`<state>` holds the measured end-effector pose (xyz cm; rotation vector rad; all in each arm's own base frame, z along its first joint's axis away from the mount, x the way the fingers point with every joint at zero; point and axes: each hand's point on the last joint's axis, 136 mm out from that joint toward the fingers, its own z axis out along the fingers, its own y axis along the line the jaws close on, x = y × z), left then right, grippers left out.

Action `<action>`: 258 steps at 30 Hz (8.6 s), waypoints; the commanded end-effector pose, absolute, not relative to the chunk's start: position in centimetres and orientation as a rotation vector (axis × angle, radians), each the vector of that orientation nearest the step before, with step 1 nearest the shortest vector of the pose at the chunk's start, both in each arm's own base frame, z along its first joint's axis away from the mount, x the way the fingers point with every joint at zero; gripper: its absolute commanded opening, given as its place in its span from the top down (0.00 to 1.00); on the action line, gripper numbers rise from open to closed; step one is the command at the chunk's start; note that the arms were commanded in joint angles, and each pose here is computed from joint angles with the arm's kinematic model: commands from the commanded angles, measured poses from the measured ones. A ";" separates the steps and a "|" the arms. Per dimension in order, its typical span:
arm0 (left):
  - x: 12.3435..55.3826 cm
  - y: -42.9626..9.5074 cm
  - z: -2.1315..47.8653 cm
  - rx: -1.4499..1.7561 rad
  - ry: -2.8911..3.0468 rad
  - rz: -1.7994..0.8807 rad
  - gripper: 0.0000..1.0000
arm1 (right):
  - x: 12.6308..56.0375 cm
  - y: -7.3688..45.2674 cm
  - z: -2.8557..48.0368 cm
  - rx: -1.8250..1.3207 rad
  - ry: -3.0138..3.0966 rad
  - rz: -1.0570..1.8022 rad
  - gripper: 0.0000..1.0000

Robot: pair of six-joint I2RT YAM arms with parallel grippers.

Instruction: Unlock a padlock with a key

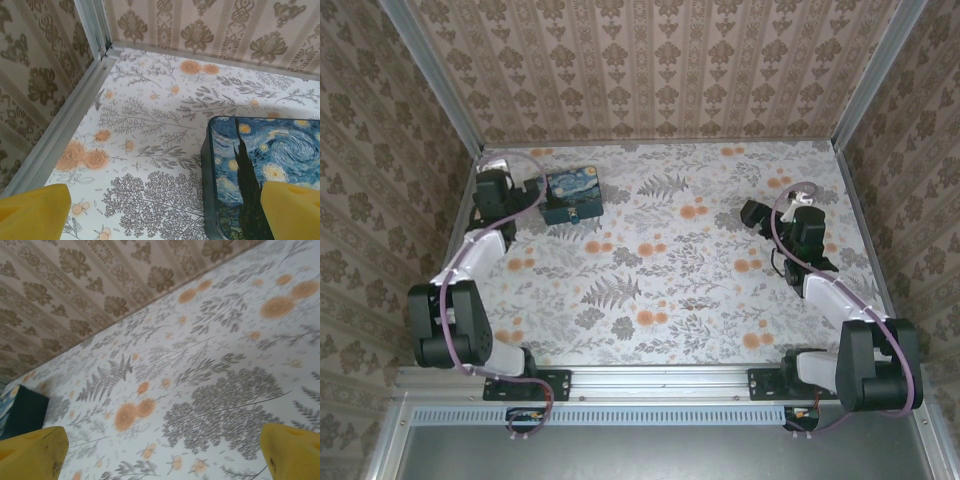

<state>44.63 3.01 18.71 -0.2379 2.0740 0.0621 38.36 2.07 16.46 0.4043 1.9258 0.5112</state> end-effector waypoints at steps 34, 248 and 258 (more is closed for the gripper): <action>52.1 -17.0 10.7 0.032 2.435 -0.564 0.00 | 36.5 9.1 12.4 0.415 2.127 0.857 0.05; 33.9 -19.8 14.6 -0.133 2.294 -0.761 0.00 | 18.9 22.0 0.0 -0.517 2.800 0.131 0.98; 33.7 -20.2 15.9 -0.119 2.292 -0.788 0.00 | 21.1 23.0 4.4 -0.387 2.712 0.391 1.00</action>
